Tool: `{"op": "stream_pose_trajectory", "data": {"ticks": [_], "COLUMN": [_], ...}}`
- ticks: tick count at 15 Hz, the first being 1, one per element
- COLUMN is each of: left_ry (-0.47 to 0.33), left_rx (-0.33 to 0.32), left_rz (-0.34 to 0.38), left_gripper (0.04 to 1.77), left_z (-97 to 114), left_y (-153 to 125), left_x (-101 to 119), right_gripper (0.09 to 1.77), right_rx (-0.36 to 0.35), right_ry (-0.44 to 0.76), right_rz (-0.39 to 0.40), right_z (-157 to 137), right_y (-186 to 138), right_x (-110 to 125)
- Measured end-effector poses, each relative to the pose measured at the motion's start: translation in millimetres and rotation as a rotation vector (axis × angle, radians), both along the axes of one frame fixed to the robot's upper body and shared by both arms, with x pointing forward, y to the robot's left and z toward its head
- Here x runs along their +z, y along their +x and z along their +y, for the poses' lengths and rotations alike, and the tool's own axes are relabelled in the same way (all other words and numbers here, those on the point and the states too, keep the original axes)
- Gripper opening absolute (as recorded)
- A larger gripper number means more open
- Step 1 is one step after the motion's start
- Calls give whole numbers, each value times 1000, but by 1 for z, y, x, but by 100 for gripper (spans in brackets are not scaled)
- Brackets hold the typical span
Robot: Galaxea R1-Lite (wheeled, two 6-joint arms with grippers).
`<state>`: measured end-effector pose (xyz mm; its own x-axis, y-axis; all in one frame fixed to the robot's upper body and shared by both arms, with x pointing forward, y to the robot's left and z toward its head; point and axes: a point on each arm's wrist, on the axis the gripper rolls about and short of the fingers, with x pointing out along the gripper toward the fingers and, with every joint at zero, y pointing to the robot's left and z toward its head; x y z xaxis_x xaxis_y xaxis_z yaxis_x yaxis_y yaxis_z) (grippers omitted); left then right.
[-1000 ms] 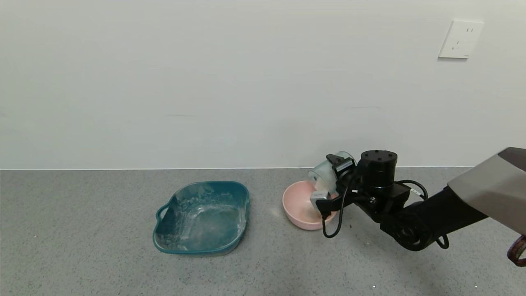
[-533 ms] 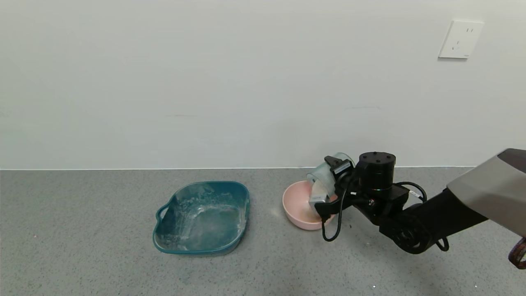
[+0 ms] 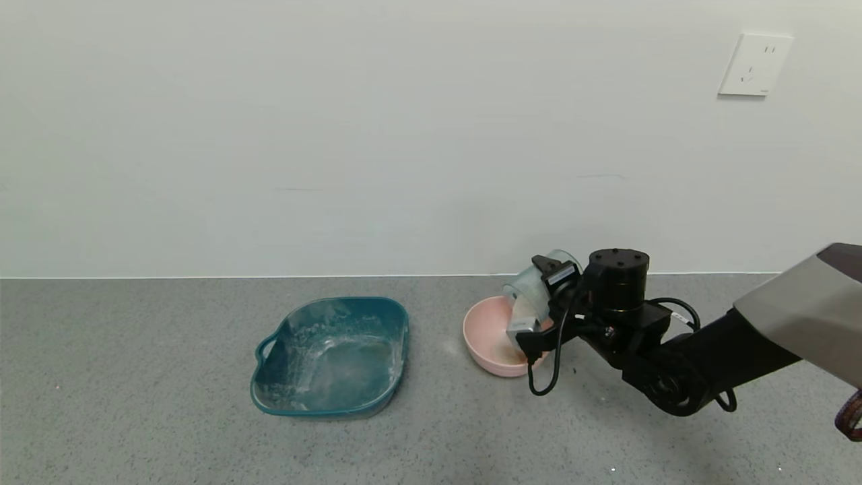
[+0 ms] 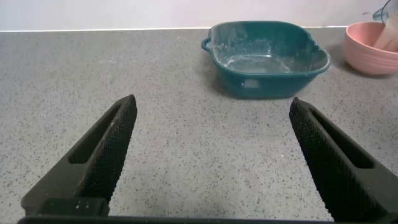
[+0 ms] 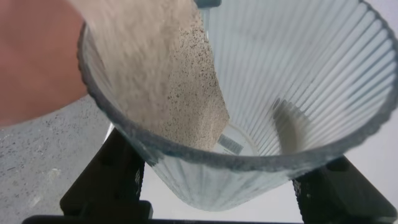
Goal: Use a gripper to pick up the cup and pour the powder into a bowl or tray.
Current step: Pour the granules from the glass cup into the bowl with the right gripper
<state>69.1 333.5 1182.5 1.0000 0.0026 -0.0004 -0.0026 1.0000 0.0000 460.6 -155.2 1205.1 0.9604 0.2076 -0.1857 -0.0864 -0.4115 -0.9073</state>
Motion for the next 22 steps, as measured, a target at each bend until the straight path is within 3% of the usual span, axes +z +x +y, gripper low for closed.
{"op": "stream_pose_trajectory", "data": {"ticks": [18,22], "left_ry": [0,0], "left_rx": [0,0], "left_rz": [0,0], "left_gripper": [176,176], "left_z": [0,0], "left_y": [0,0], "left_x": [0,0], "right_gripper": [134,134], "right_rx": [-2,-25], "right_ry": [13,125], "right_rz": [-12,16], "right_z": [-4,-5], "right_y": [-1,-3], "right_x": [5,5]}}
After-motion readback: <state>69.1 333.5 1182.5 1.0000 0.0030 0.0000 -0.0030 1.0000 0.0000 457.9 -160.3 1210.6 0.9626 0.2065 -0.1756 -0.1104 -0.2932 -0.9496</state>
